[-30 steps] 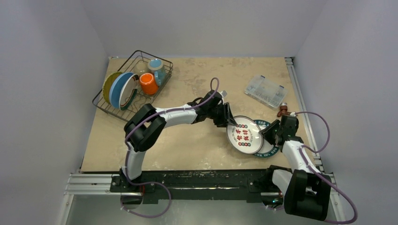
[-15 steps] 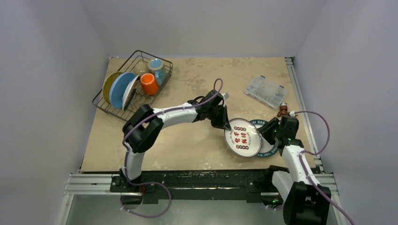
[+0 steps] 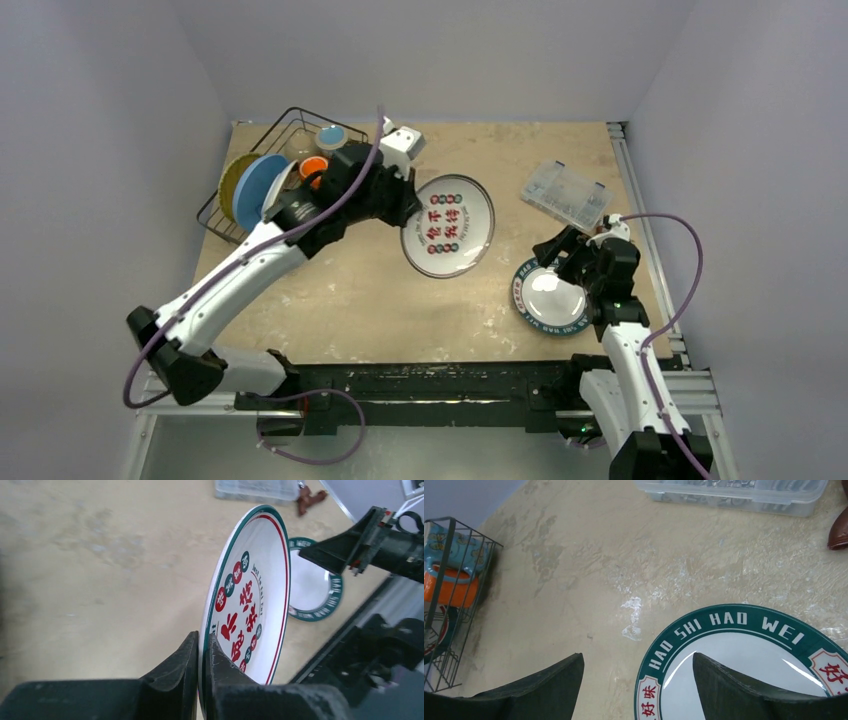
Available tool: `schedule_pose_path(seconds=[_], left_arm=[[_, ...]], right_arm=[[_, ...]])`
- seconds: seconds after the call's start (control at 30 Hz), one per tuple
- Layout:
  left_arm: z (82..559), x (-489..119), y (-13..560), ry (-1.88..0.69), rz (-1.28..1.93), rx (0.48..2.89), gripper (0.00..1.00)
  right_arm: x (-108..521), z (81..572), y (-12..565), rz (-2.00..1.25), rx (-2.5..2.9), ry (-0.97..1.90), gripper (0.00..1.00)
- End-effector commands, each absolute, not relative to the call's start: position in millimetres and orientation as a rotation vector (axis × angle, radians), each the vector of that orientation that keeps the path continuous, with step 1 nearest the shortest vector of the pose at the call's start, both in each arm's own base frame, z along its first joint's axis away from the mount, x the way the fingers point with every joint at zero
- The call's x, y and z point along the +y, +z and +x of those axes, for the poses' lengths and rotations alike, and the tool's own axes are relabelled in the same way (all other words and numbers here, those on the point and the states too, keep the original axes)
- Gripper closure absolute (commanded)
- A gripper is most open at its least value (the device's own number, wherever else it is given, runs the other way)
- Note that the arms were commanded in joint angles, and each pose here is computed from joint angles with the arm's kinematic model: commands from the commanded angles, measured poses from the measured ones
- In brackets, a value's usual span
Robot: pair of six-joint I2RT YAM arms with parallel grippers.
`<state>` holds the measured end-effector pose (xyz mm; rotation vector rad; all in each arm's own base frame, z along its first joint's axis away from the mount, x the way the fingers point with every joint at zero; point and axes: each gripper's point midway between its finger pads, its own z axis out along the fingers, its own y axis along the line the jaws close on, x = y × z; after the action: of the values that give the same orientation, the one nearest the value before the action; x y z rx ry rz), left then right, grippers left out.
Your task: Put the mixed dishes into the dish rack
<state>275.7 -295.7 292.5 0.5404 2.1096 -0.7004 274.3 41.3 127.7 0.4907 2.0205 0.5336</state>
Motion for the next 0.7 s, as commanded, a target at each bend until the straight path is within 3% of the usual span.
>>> schedule_pose_path(seconds=[0.0,0.27,0.67], left_arm=[[293.6,-199.4,337.1,-0.103,0.664,1.898,1.0],[329.7,-92.6,371.4,0.707,0.636,1.66,1.0],[373.9,-26.1,348.8,0.931,0.48,1.729,1.0]], right_arm=[[53.8,282.3,131.2,0.374,1.992,0.595,0.2],[56.1,286.7,127.9,0.36,1.986,0.597,0.2],[59.6,288.5,122.5,0.352,2.011,0.606,0.2]])
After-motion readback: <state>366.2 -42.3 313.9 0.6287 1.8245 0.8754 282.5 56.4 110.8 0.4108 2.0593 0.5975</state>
